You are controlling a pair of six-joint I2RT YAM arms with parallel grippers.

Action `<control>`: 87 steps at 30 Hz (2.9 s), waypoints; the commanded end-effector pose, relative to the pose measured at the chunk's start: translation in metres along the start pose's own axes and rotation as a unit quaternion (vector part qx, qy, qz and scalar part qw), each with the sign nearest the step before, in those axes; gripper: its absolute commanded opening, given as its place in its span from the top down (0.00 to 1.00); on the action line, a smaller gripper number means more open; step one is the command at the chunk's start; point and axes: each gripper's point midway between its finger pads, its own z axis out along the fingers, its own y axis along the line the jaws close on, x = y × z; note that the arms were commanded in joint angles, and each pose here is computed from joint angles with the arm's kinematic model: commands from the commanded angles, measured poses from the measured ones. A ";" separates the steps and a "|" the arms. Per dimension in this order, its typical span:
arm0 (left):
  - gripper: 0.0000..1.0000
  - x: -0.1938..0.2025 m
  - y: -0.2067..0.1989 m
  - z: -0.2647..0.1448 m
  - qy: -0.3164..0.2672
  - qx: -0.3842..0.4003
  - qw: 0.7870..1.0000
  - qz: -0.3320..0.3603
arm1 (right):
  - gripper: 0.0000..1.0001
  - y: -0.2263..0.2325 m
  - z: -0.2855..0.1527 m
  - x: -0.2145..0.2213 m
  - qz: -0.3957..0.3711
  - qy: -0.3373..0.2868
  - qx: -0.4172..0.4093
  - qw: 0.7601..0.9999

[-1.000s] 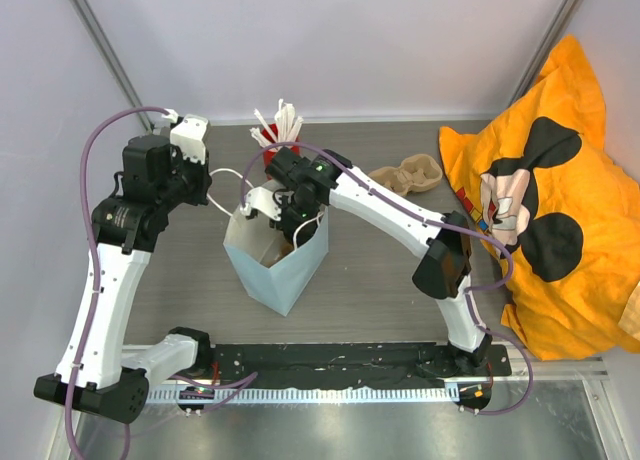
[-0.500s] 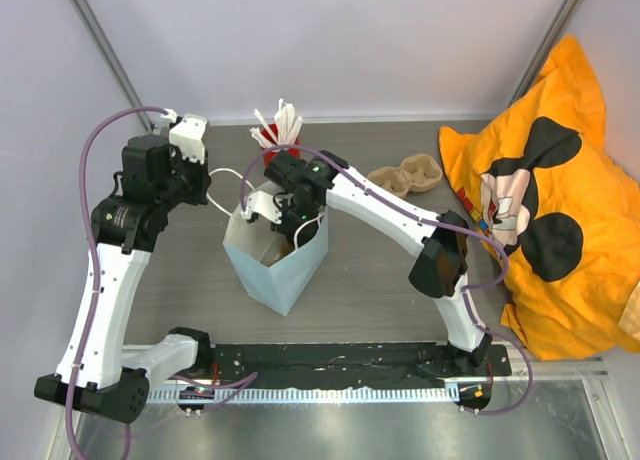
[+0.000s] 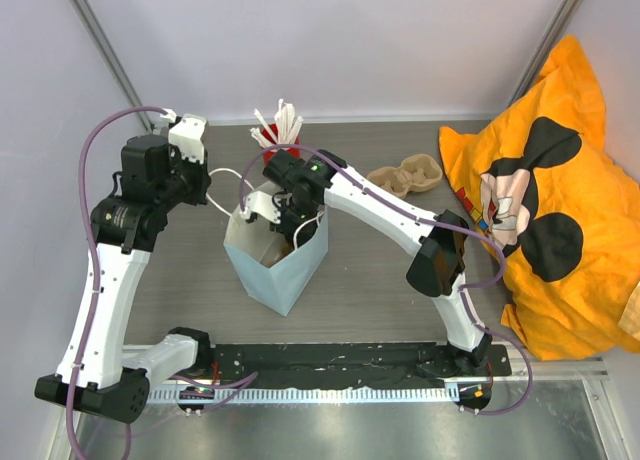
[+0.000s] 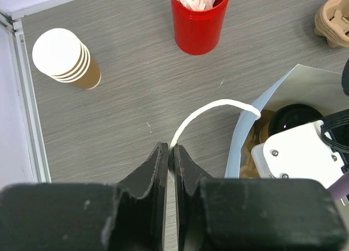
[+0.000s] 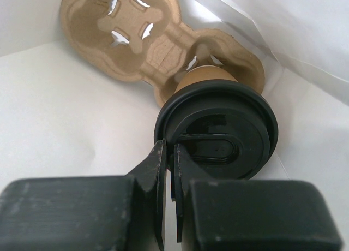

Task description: Pack the takeout coffee

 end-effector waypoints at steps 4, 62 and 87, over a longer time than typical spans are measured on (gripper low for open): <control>0.89 -0.016 0.001 -0.007 -0.035 0.001 0.999 -0.010 | 0.99 0.001 -0.007 -0.009 -0.008 -0.014 -0.002 1.000; 0.89 -0.015 0.002 -0.011 -0.036 0.002 0.999 -0.016 | 0.99 -0.011 -0.001 -0.007 -0.010 -0.017 0.026 0.999; 0.90 -0.015 0.002 -0.011 -0.035 0.006 0.999 -0.016 | 0.99 -0.013 0.008 -0.002 -0.003 -0.016 0.020 1.000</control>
